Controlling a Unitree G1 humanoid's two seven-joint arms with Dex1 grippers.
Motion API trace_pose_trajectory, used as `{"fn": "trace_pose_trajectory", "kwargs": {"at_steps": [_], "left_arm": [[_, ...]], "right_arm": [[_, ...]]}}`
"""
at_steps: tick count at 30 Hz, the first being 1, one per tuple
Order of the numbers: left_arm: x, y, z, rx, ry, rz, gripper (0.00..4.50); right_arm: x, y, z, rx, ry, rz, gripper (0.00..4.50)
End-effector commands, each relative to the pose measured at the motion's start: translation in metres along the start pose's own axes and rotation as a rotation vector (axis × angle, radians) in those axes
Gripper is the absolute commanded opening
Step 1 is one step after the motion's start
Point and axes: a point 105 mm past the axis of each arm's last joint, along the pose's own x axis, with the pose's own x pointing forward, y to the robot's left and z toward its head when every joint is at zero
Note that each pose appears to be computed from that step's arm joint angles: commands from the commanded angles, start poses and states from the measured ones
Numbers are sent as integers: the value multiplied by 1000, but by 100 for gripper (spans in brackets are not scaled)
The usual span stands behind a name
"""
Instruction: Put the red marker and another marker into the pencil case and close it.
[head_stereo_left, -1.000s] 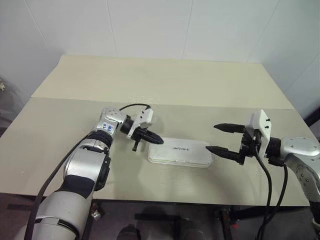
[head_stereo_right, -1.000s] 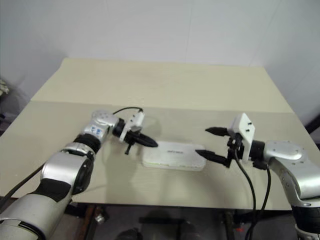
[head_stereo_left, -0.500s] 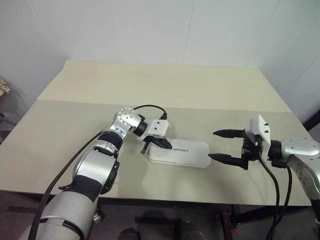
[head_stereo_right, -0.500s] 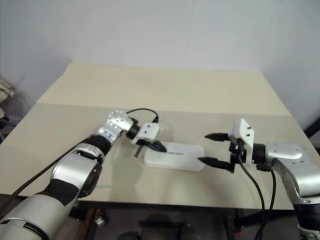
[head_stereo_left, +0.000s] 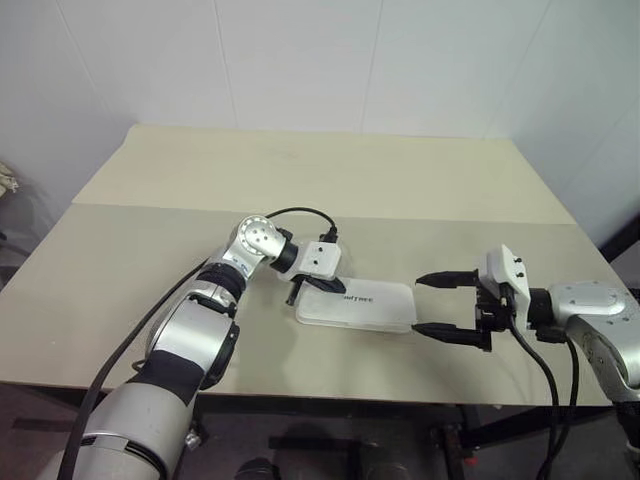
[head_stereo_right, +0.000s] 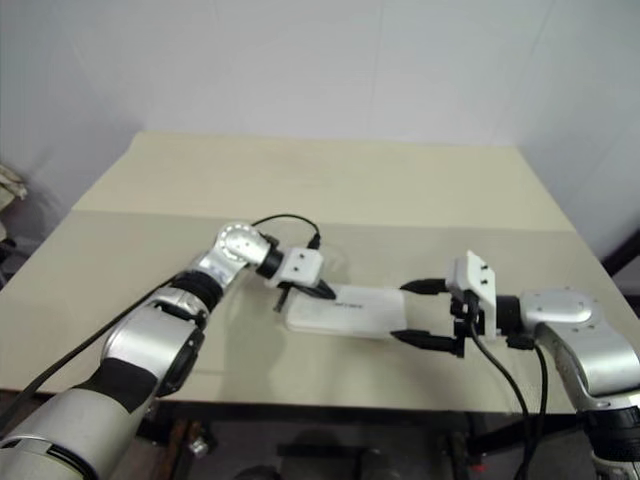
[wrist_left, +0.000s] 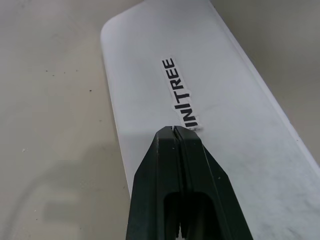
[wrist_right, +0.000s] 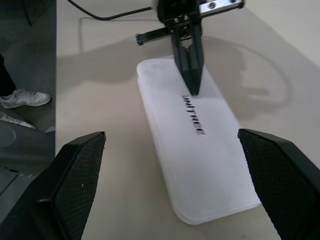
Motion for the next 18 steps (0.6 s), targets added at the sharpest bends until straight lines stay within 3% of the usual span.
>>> {"fn": "trace_pose_trajectory", "kwargs": {"at_steps": [1,8,18], "left_arm": [[-7,0,-6,-65,-58,68,1],[-43,21,3,-179,-298,301,1],[-96,11,-2,-217,-485,410,1]], "right_arm": [[-2,-8,6,-48,0,-1,450],[-2,-20,8,-70,5,-8,450],[-23,-37,16,-27,-73,33,450]]}}
